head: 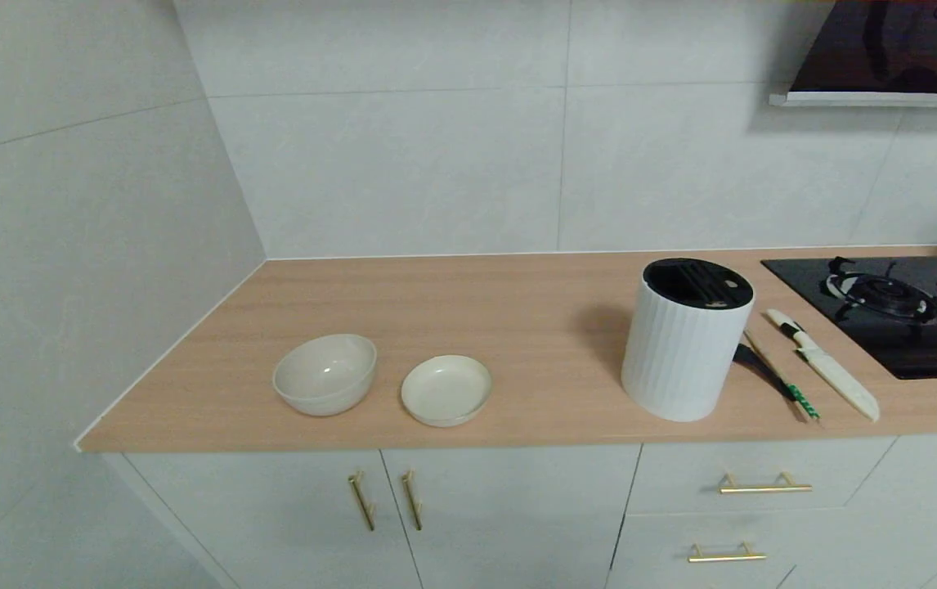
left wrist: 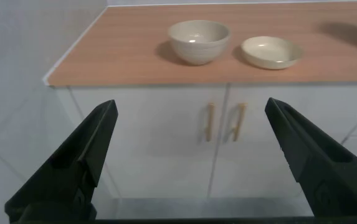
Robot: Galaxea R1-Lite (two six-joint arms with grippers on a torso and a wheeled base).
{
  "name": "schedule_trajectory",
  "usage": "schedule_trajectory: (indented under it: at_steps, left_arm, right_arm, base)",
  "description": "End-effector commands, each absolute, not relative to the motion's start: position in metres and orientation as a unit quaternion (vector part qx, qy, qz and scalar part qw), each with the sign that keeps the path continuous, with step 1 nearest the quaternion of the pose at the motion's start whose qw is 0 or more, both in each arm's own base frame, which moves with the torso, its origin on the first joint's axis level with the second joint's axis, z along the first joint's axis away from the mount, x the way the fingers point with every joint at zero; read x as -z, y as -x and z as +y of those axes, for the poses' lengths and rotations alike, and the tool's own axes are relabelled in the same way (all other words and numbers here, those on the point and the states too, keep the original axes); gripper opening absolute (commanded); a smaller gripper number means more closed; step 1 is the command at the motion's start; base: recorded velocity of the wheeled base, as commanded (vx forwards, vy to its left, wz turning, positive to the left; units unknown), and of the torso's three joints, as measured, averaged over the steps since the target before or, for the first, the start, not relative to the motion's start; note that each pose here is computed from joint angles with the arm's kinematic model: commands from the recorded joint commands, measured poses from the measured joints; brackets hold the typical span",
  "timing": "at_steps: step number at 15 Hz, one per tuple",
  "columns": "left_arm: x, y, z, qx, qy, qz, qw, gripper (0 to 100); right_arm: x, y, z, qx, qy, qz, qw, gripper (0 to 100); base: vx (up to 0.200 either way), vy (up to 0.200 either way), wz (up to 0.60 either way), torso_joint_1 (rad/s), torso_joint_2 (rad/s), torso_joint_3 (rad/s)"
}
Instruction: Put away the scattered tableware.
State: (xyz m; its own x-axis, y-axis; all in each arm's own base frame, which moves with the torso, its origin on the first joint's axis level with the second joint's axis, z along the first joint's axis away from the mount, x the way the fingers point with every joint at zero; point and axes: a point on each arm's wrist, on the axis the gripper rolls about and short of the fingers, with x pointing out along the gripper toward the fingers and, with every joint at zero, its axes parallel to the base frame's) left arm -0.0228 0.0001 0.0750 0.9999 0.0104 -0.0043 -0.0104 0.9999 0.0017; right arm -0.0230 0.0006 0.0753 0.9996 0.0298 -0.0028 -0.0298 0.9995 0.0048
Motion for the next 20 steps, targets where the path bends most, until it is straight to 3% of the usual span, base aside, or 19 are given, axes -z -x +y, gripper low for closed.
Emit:
schedule_trajectory:
  at_steps: [1,13,20]
  left_arm:
    - [-0.075,0.0228,0.0001,-0.006,-0.001,0.002,1.0,100]
    - [-0.075,0.0228,0.0001,-0.005,-0.001,0.002,1.0,100]
    - [-0.075,0.0228,0.0001,-0.005,-0.002,0.002,1.0,100]
  right_arm:
    - [-0.0753,0.0229,0.0006,-0.015,-0.002,0.002,1.0,100]
    - [-0.0753,0.0229,0.0007,-0.016,-0.001,0.002,1.0,100]
    - [-0.0753,0.0229,0.0007,-0.016,-0.001,0.002,1.0,100]
  base:
    - [0.0,0.2,0.0,-0.002,0.01,0.002]
    - [0.0,0.2,0.0,0.003,0.0,0.006]
    - [0.0,0.0,0.0,0.0,0.0,0.0]
